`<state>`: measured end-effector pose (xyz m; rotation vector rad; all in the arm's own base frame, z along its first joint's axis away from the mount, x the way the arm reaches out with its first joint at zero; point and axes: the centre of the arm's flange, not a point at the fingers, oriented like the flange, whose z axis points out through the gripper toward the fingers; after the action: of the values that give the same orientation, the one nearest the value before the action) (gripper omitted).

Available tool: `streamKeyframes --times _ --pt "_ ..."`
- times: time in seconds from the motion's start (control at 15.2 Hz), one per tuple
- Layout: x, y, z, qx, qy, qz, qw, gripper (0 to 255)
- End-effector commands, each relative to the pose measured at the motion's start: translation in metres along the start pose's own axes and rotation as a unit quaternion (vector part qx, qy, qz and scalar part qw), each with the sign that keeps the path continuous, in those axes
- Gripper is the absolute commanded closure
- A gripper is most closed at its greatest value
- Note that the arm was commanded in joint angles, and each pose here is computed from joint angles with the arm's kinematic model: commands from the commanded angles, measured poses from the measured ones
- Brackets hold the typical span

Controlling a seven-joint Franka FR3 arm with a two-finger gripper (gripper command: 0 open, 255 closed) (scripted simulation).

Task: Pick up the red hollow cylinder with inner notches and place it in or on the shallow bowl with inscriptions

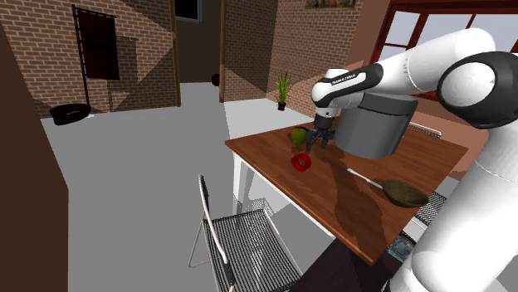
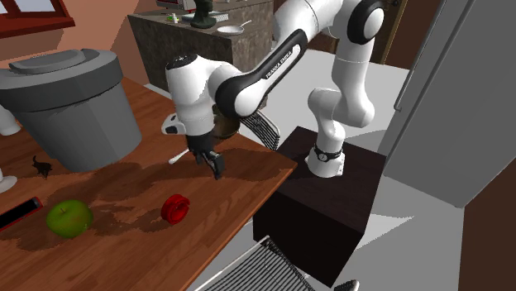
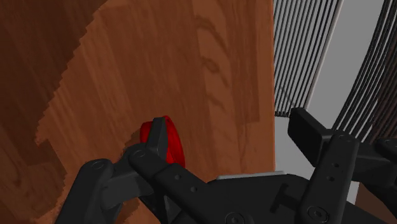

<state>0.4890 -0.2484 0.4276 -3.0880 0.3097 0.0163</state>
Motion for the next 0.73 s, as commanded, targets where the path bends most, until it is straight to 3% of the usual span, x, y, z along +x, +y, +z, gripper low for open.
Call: streamKeyframes --times 0.0,0.66 --pt "0.016 0.017 0.015 -0.001 0.001 0.003 1.0 0" --pt "0.098 0.094 0.075 -0.004 0.003 0.016 0.9999 0"
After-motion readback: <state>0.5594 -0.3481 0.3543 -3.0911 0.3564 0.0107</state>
